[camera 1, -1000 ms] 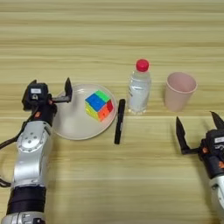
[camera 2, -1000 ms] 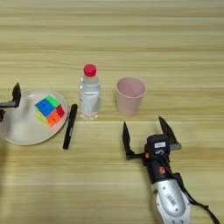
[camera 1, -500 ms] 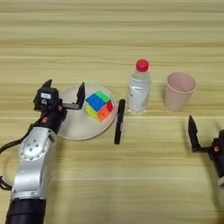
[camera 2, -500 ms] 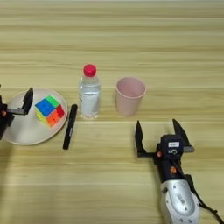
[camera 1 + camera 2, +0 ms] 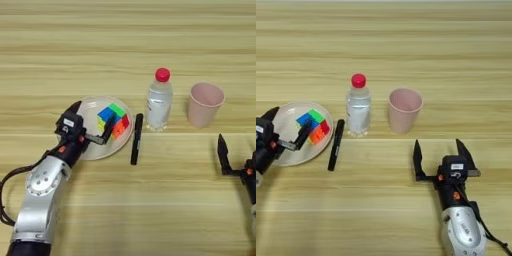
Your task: Move the objects on the table
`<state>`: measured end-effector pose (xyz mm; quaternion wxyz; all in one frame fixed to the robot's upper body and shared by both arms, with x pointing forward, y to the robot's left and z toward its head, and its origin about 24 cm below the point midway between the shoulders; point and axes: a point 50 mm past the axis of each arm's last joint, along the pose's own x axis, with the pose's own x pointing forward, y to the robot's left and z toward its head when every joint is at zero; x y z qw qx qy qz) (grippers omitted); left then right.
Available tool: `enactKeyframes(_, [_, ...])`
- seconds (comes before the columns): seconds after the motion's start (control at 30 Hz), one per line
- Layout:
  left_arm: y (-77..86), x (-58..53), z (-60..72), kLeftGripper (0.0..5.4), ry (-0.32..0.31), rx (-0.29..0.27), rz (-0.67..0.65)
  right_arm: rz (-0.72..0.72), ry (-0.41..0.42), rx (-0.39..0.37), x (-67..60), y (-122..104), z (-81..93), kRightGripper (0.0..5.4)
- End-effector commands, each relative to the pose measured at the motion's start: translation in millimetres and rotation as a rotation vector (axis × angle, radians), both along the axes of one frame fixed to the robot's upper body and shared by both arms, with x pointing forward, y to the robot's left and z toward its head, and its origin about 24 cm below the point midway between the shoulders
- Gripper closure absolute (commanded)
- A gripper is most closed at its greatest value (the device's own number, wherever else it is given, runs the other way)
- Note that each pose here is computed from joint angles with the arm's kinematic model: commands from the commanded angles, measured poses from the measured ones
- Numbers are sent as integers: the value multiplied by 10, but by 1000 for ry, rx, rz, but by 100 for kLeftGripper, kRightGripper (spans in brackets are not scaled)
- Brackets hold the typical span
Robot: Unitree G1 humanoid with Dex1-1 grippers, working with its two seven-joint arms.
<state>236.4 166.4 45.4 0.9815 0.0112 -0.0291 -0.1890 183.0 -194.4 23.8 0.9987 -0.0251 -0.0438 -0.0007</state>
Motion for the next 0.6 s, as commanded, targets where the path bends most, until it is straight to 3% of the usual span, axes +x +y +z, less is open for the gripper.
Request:
enactKeyframes(0.03, [-3, -18, -45, 0, 11, 13, -31, 1, -17, 21, 17, -7, 23, 3])
enactKeyframes(0.6, [-64, 15, -178, 0, 51, 1, -77, 14, -11, 28, 10, 26, 4, 3])
